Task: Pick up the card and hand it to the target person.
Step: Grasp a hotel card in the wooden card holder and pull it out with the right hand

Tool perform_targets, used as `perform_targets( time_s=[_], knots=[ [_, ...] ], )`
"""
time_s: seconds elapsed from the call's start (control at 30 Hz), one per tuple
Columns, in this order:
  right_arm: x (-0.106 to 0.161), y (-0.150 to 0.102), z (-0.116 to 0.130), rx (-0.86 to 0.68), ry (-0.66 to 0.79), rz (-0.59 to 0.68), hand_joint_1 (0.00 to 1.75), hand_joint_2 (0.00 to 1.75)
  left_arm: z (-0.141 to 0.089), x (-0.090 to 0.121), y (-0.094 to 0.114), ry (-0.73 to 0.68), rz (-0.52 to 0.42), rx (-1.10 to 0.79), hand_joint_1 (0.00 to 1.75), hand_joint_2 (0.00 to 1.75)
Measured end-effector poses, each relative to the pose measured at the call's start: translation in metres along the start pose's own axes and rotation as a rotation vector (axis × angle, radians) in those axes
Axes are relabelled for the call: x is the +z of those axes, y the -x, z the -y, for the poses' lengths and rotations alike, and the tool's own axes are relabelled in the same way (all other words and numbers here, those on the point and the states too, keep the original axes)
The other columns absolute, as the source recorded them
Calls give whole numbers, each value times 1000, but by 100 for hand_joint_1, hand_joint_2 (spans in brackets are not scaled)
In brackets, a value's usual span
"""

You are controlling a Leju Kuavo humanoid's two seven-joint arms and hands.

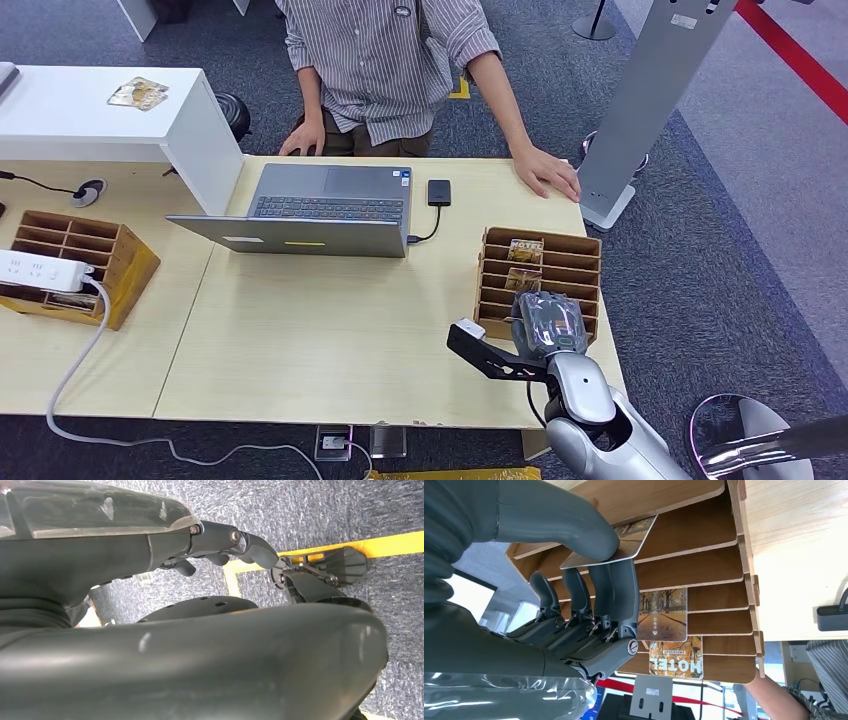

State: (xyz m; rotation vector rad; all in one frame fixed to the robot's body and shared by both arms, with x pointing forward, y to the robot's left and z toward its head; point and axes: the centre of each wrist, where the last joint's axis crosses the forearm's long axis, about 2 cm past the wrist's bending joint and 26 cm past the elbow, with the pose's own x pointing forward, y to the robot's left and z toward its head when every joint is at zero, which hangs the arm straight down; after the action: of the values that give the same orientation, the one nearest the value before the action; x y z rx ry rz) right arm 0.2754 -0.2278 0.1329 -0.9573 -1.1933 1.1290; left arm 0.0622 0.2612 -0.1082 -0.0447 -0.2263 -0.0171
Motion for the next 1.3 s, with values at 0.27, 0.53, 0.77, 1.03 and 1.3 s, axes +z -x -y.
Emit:
perform_targets(
  time_s=[0.27, 0.53, 0.77, 1.03, 1.3],
  knots=[
    [0, 0, 0, 0, 1, 1, 141, 175, 0, 0, 0, 0, 1, 0, 0, 0],
    [0, 0, 0, 1, 0, 2, 141, 175, 0, 0, 0, 0, 3, 0, 0, 0],
    [0, -1, 0, 1, 0, 2, 141, 175, 0, 0, 0, 0, 3, 0, 0, 0],
    [0, -1, 0, 1, 0, 3, 145, 175, 0, 0, 0, 0, 3, 0, 0, 87],
    [0, -1, 0, 2, 1, 4, 147, 175, 0, 0, 0, -1, 21, -17, 0, 175]
  ],
)
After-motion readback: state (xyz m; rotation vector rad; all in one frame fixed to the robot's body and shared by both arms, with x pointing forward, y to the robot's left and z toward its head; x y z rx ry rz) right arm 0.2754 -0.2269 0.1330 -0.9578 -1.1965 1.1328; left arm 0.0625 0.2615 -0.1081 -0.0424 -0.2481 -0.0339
